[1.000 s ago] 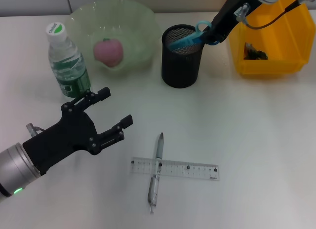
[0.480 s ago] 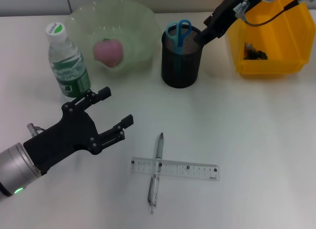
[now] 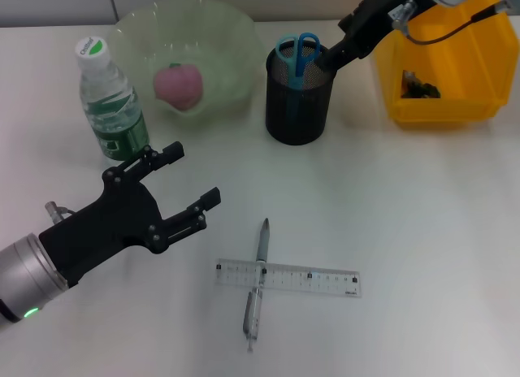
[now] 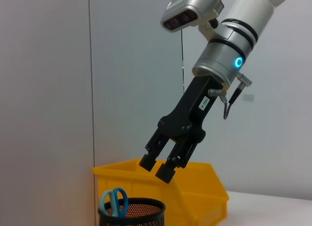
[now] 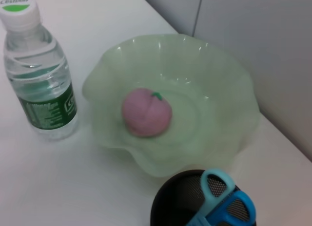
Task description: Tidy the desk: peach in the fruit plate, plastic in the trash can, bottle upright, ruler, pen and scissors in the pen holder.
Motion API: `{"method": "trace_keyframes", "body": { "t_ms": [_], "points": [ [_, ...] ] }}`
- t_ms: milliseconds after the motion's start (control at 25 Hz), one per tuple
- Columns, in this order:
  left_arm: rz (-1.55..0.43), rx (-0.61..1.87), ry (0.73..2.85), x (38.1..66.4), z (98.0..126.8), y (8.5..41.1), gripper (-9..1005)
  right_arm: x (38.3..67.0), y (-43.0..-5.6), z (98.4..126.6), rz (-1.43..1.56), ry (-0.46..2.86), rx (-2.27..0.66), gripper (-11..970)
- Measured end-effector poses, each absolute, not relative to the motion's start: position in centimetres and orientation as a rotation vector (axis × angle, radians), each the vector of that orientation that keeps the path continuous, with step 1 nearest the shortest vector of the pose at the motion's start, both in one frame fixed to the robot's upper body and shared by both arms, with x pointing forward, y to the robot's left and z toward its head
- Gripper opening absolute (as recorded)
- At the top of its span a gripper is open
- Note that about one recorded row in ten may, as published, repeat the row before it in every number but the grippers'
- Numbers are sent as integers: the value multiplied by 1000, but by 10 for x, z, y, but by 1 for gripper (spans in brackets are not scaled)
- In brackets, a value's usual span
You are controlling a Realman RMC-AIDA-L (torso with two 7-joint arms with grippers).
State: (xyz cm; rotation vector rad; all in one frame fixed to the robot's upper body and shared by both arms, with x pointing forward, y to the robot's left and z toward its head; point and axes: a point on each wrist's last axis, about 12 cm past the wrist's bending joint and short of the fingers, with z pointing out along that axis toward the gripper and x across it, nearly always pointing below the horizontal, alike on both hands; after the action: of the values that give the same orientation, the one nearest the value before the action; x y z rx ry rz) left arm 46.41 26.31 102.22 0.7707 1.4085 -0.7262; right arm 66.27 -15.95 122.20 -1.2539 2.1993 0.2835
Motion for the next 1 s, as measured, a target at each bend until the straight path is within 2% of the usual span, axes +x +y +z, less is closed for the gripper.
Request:
{"method": "trace_keyframes", "body": {
  "t_ms": [280, 560, 840, 920, 1000],
  "points": [
    [-726, 772, 1408, 465, 1023, 264, 797, 656, -171, 1219, 370, 2127, -1191, 711],
    [-745, 766, 1418, 465, 1023, 264, 797, 634, -198, 1207, 594, 1894, -1097, 712],
    [-772, 775, 1446, 469, 1026, 271, 797, 593, -240, 1163, 833, 1612, -923, 712],
    [-792, 796, 1456, 472, 1029, 275, 797, 570, -257, 1140, 935, 1502, -854, 712],
    [-799, 804, 1461, 473, 1030, 276, 797, 563, -262, 1133, 956, 1473, -841, 713]
  ]
}}
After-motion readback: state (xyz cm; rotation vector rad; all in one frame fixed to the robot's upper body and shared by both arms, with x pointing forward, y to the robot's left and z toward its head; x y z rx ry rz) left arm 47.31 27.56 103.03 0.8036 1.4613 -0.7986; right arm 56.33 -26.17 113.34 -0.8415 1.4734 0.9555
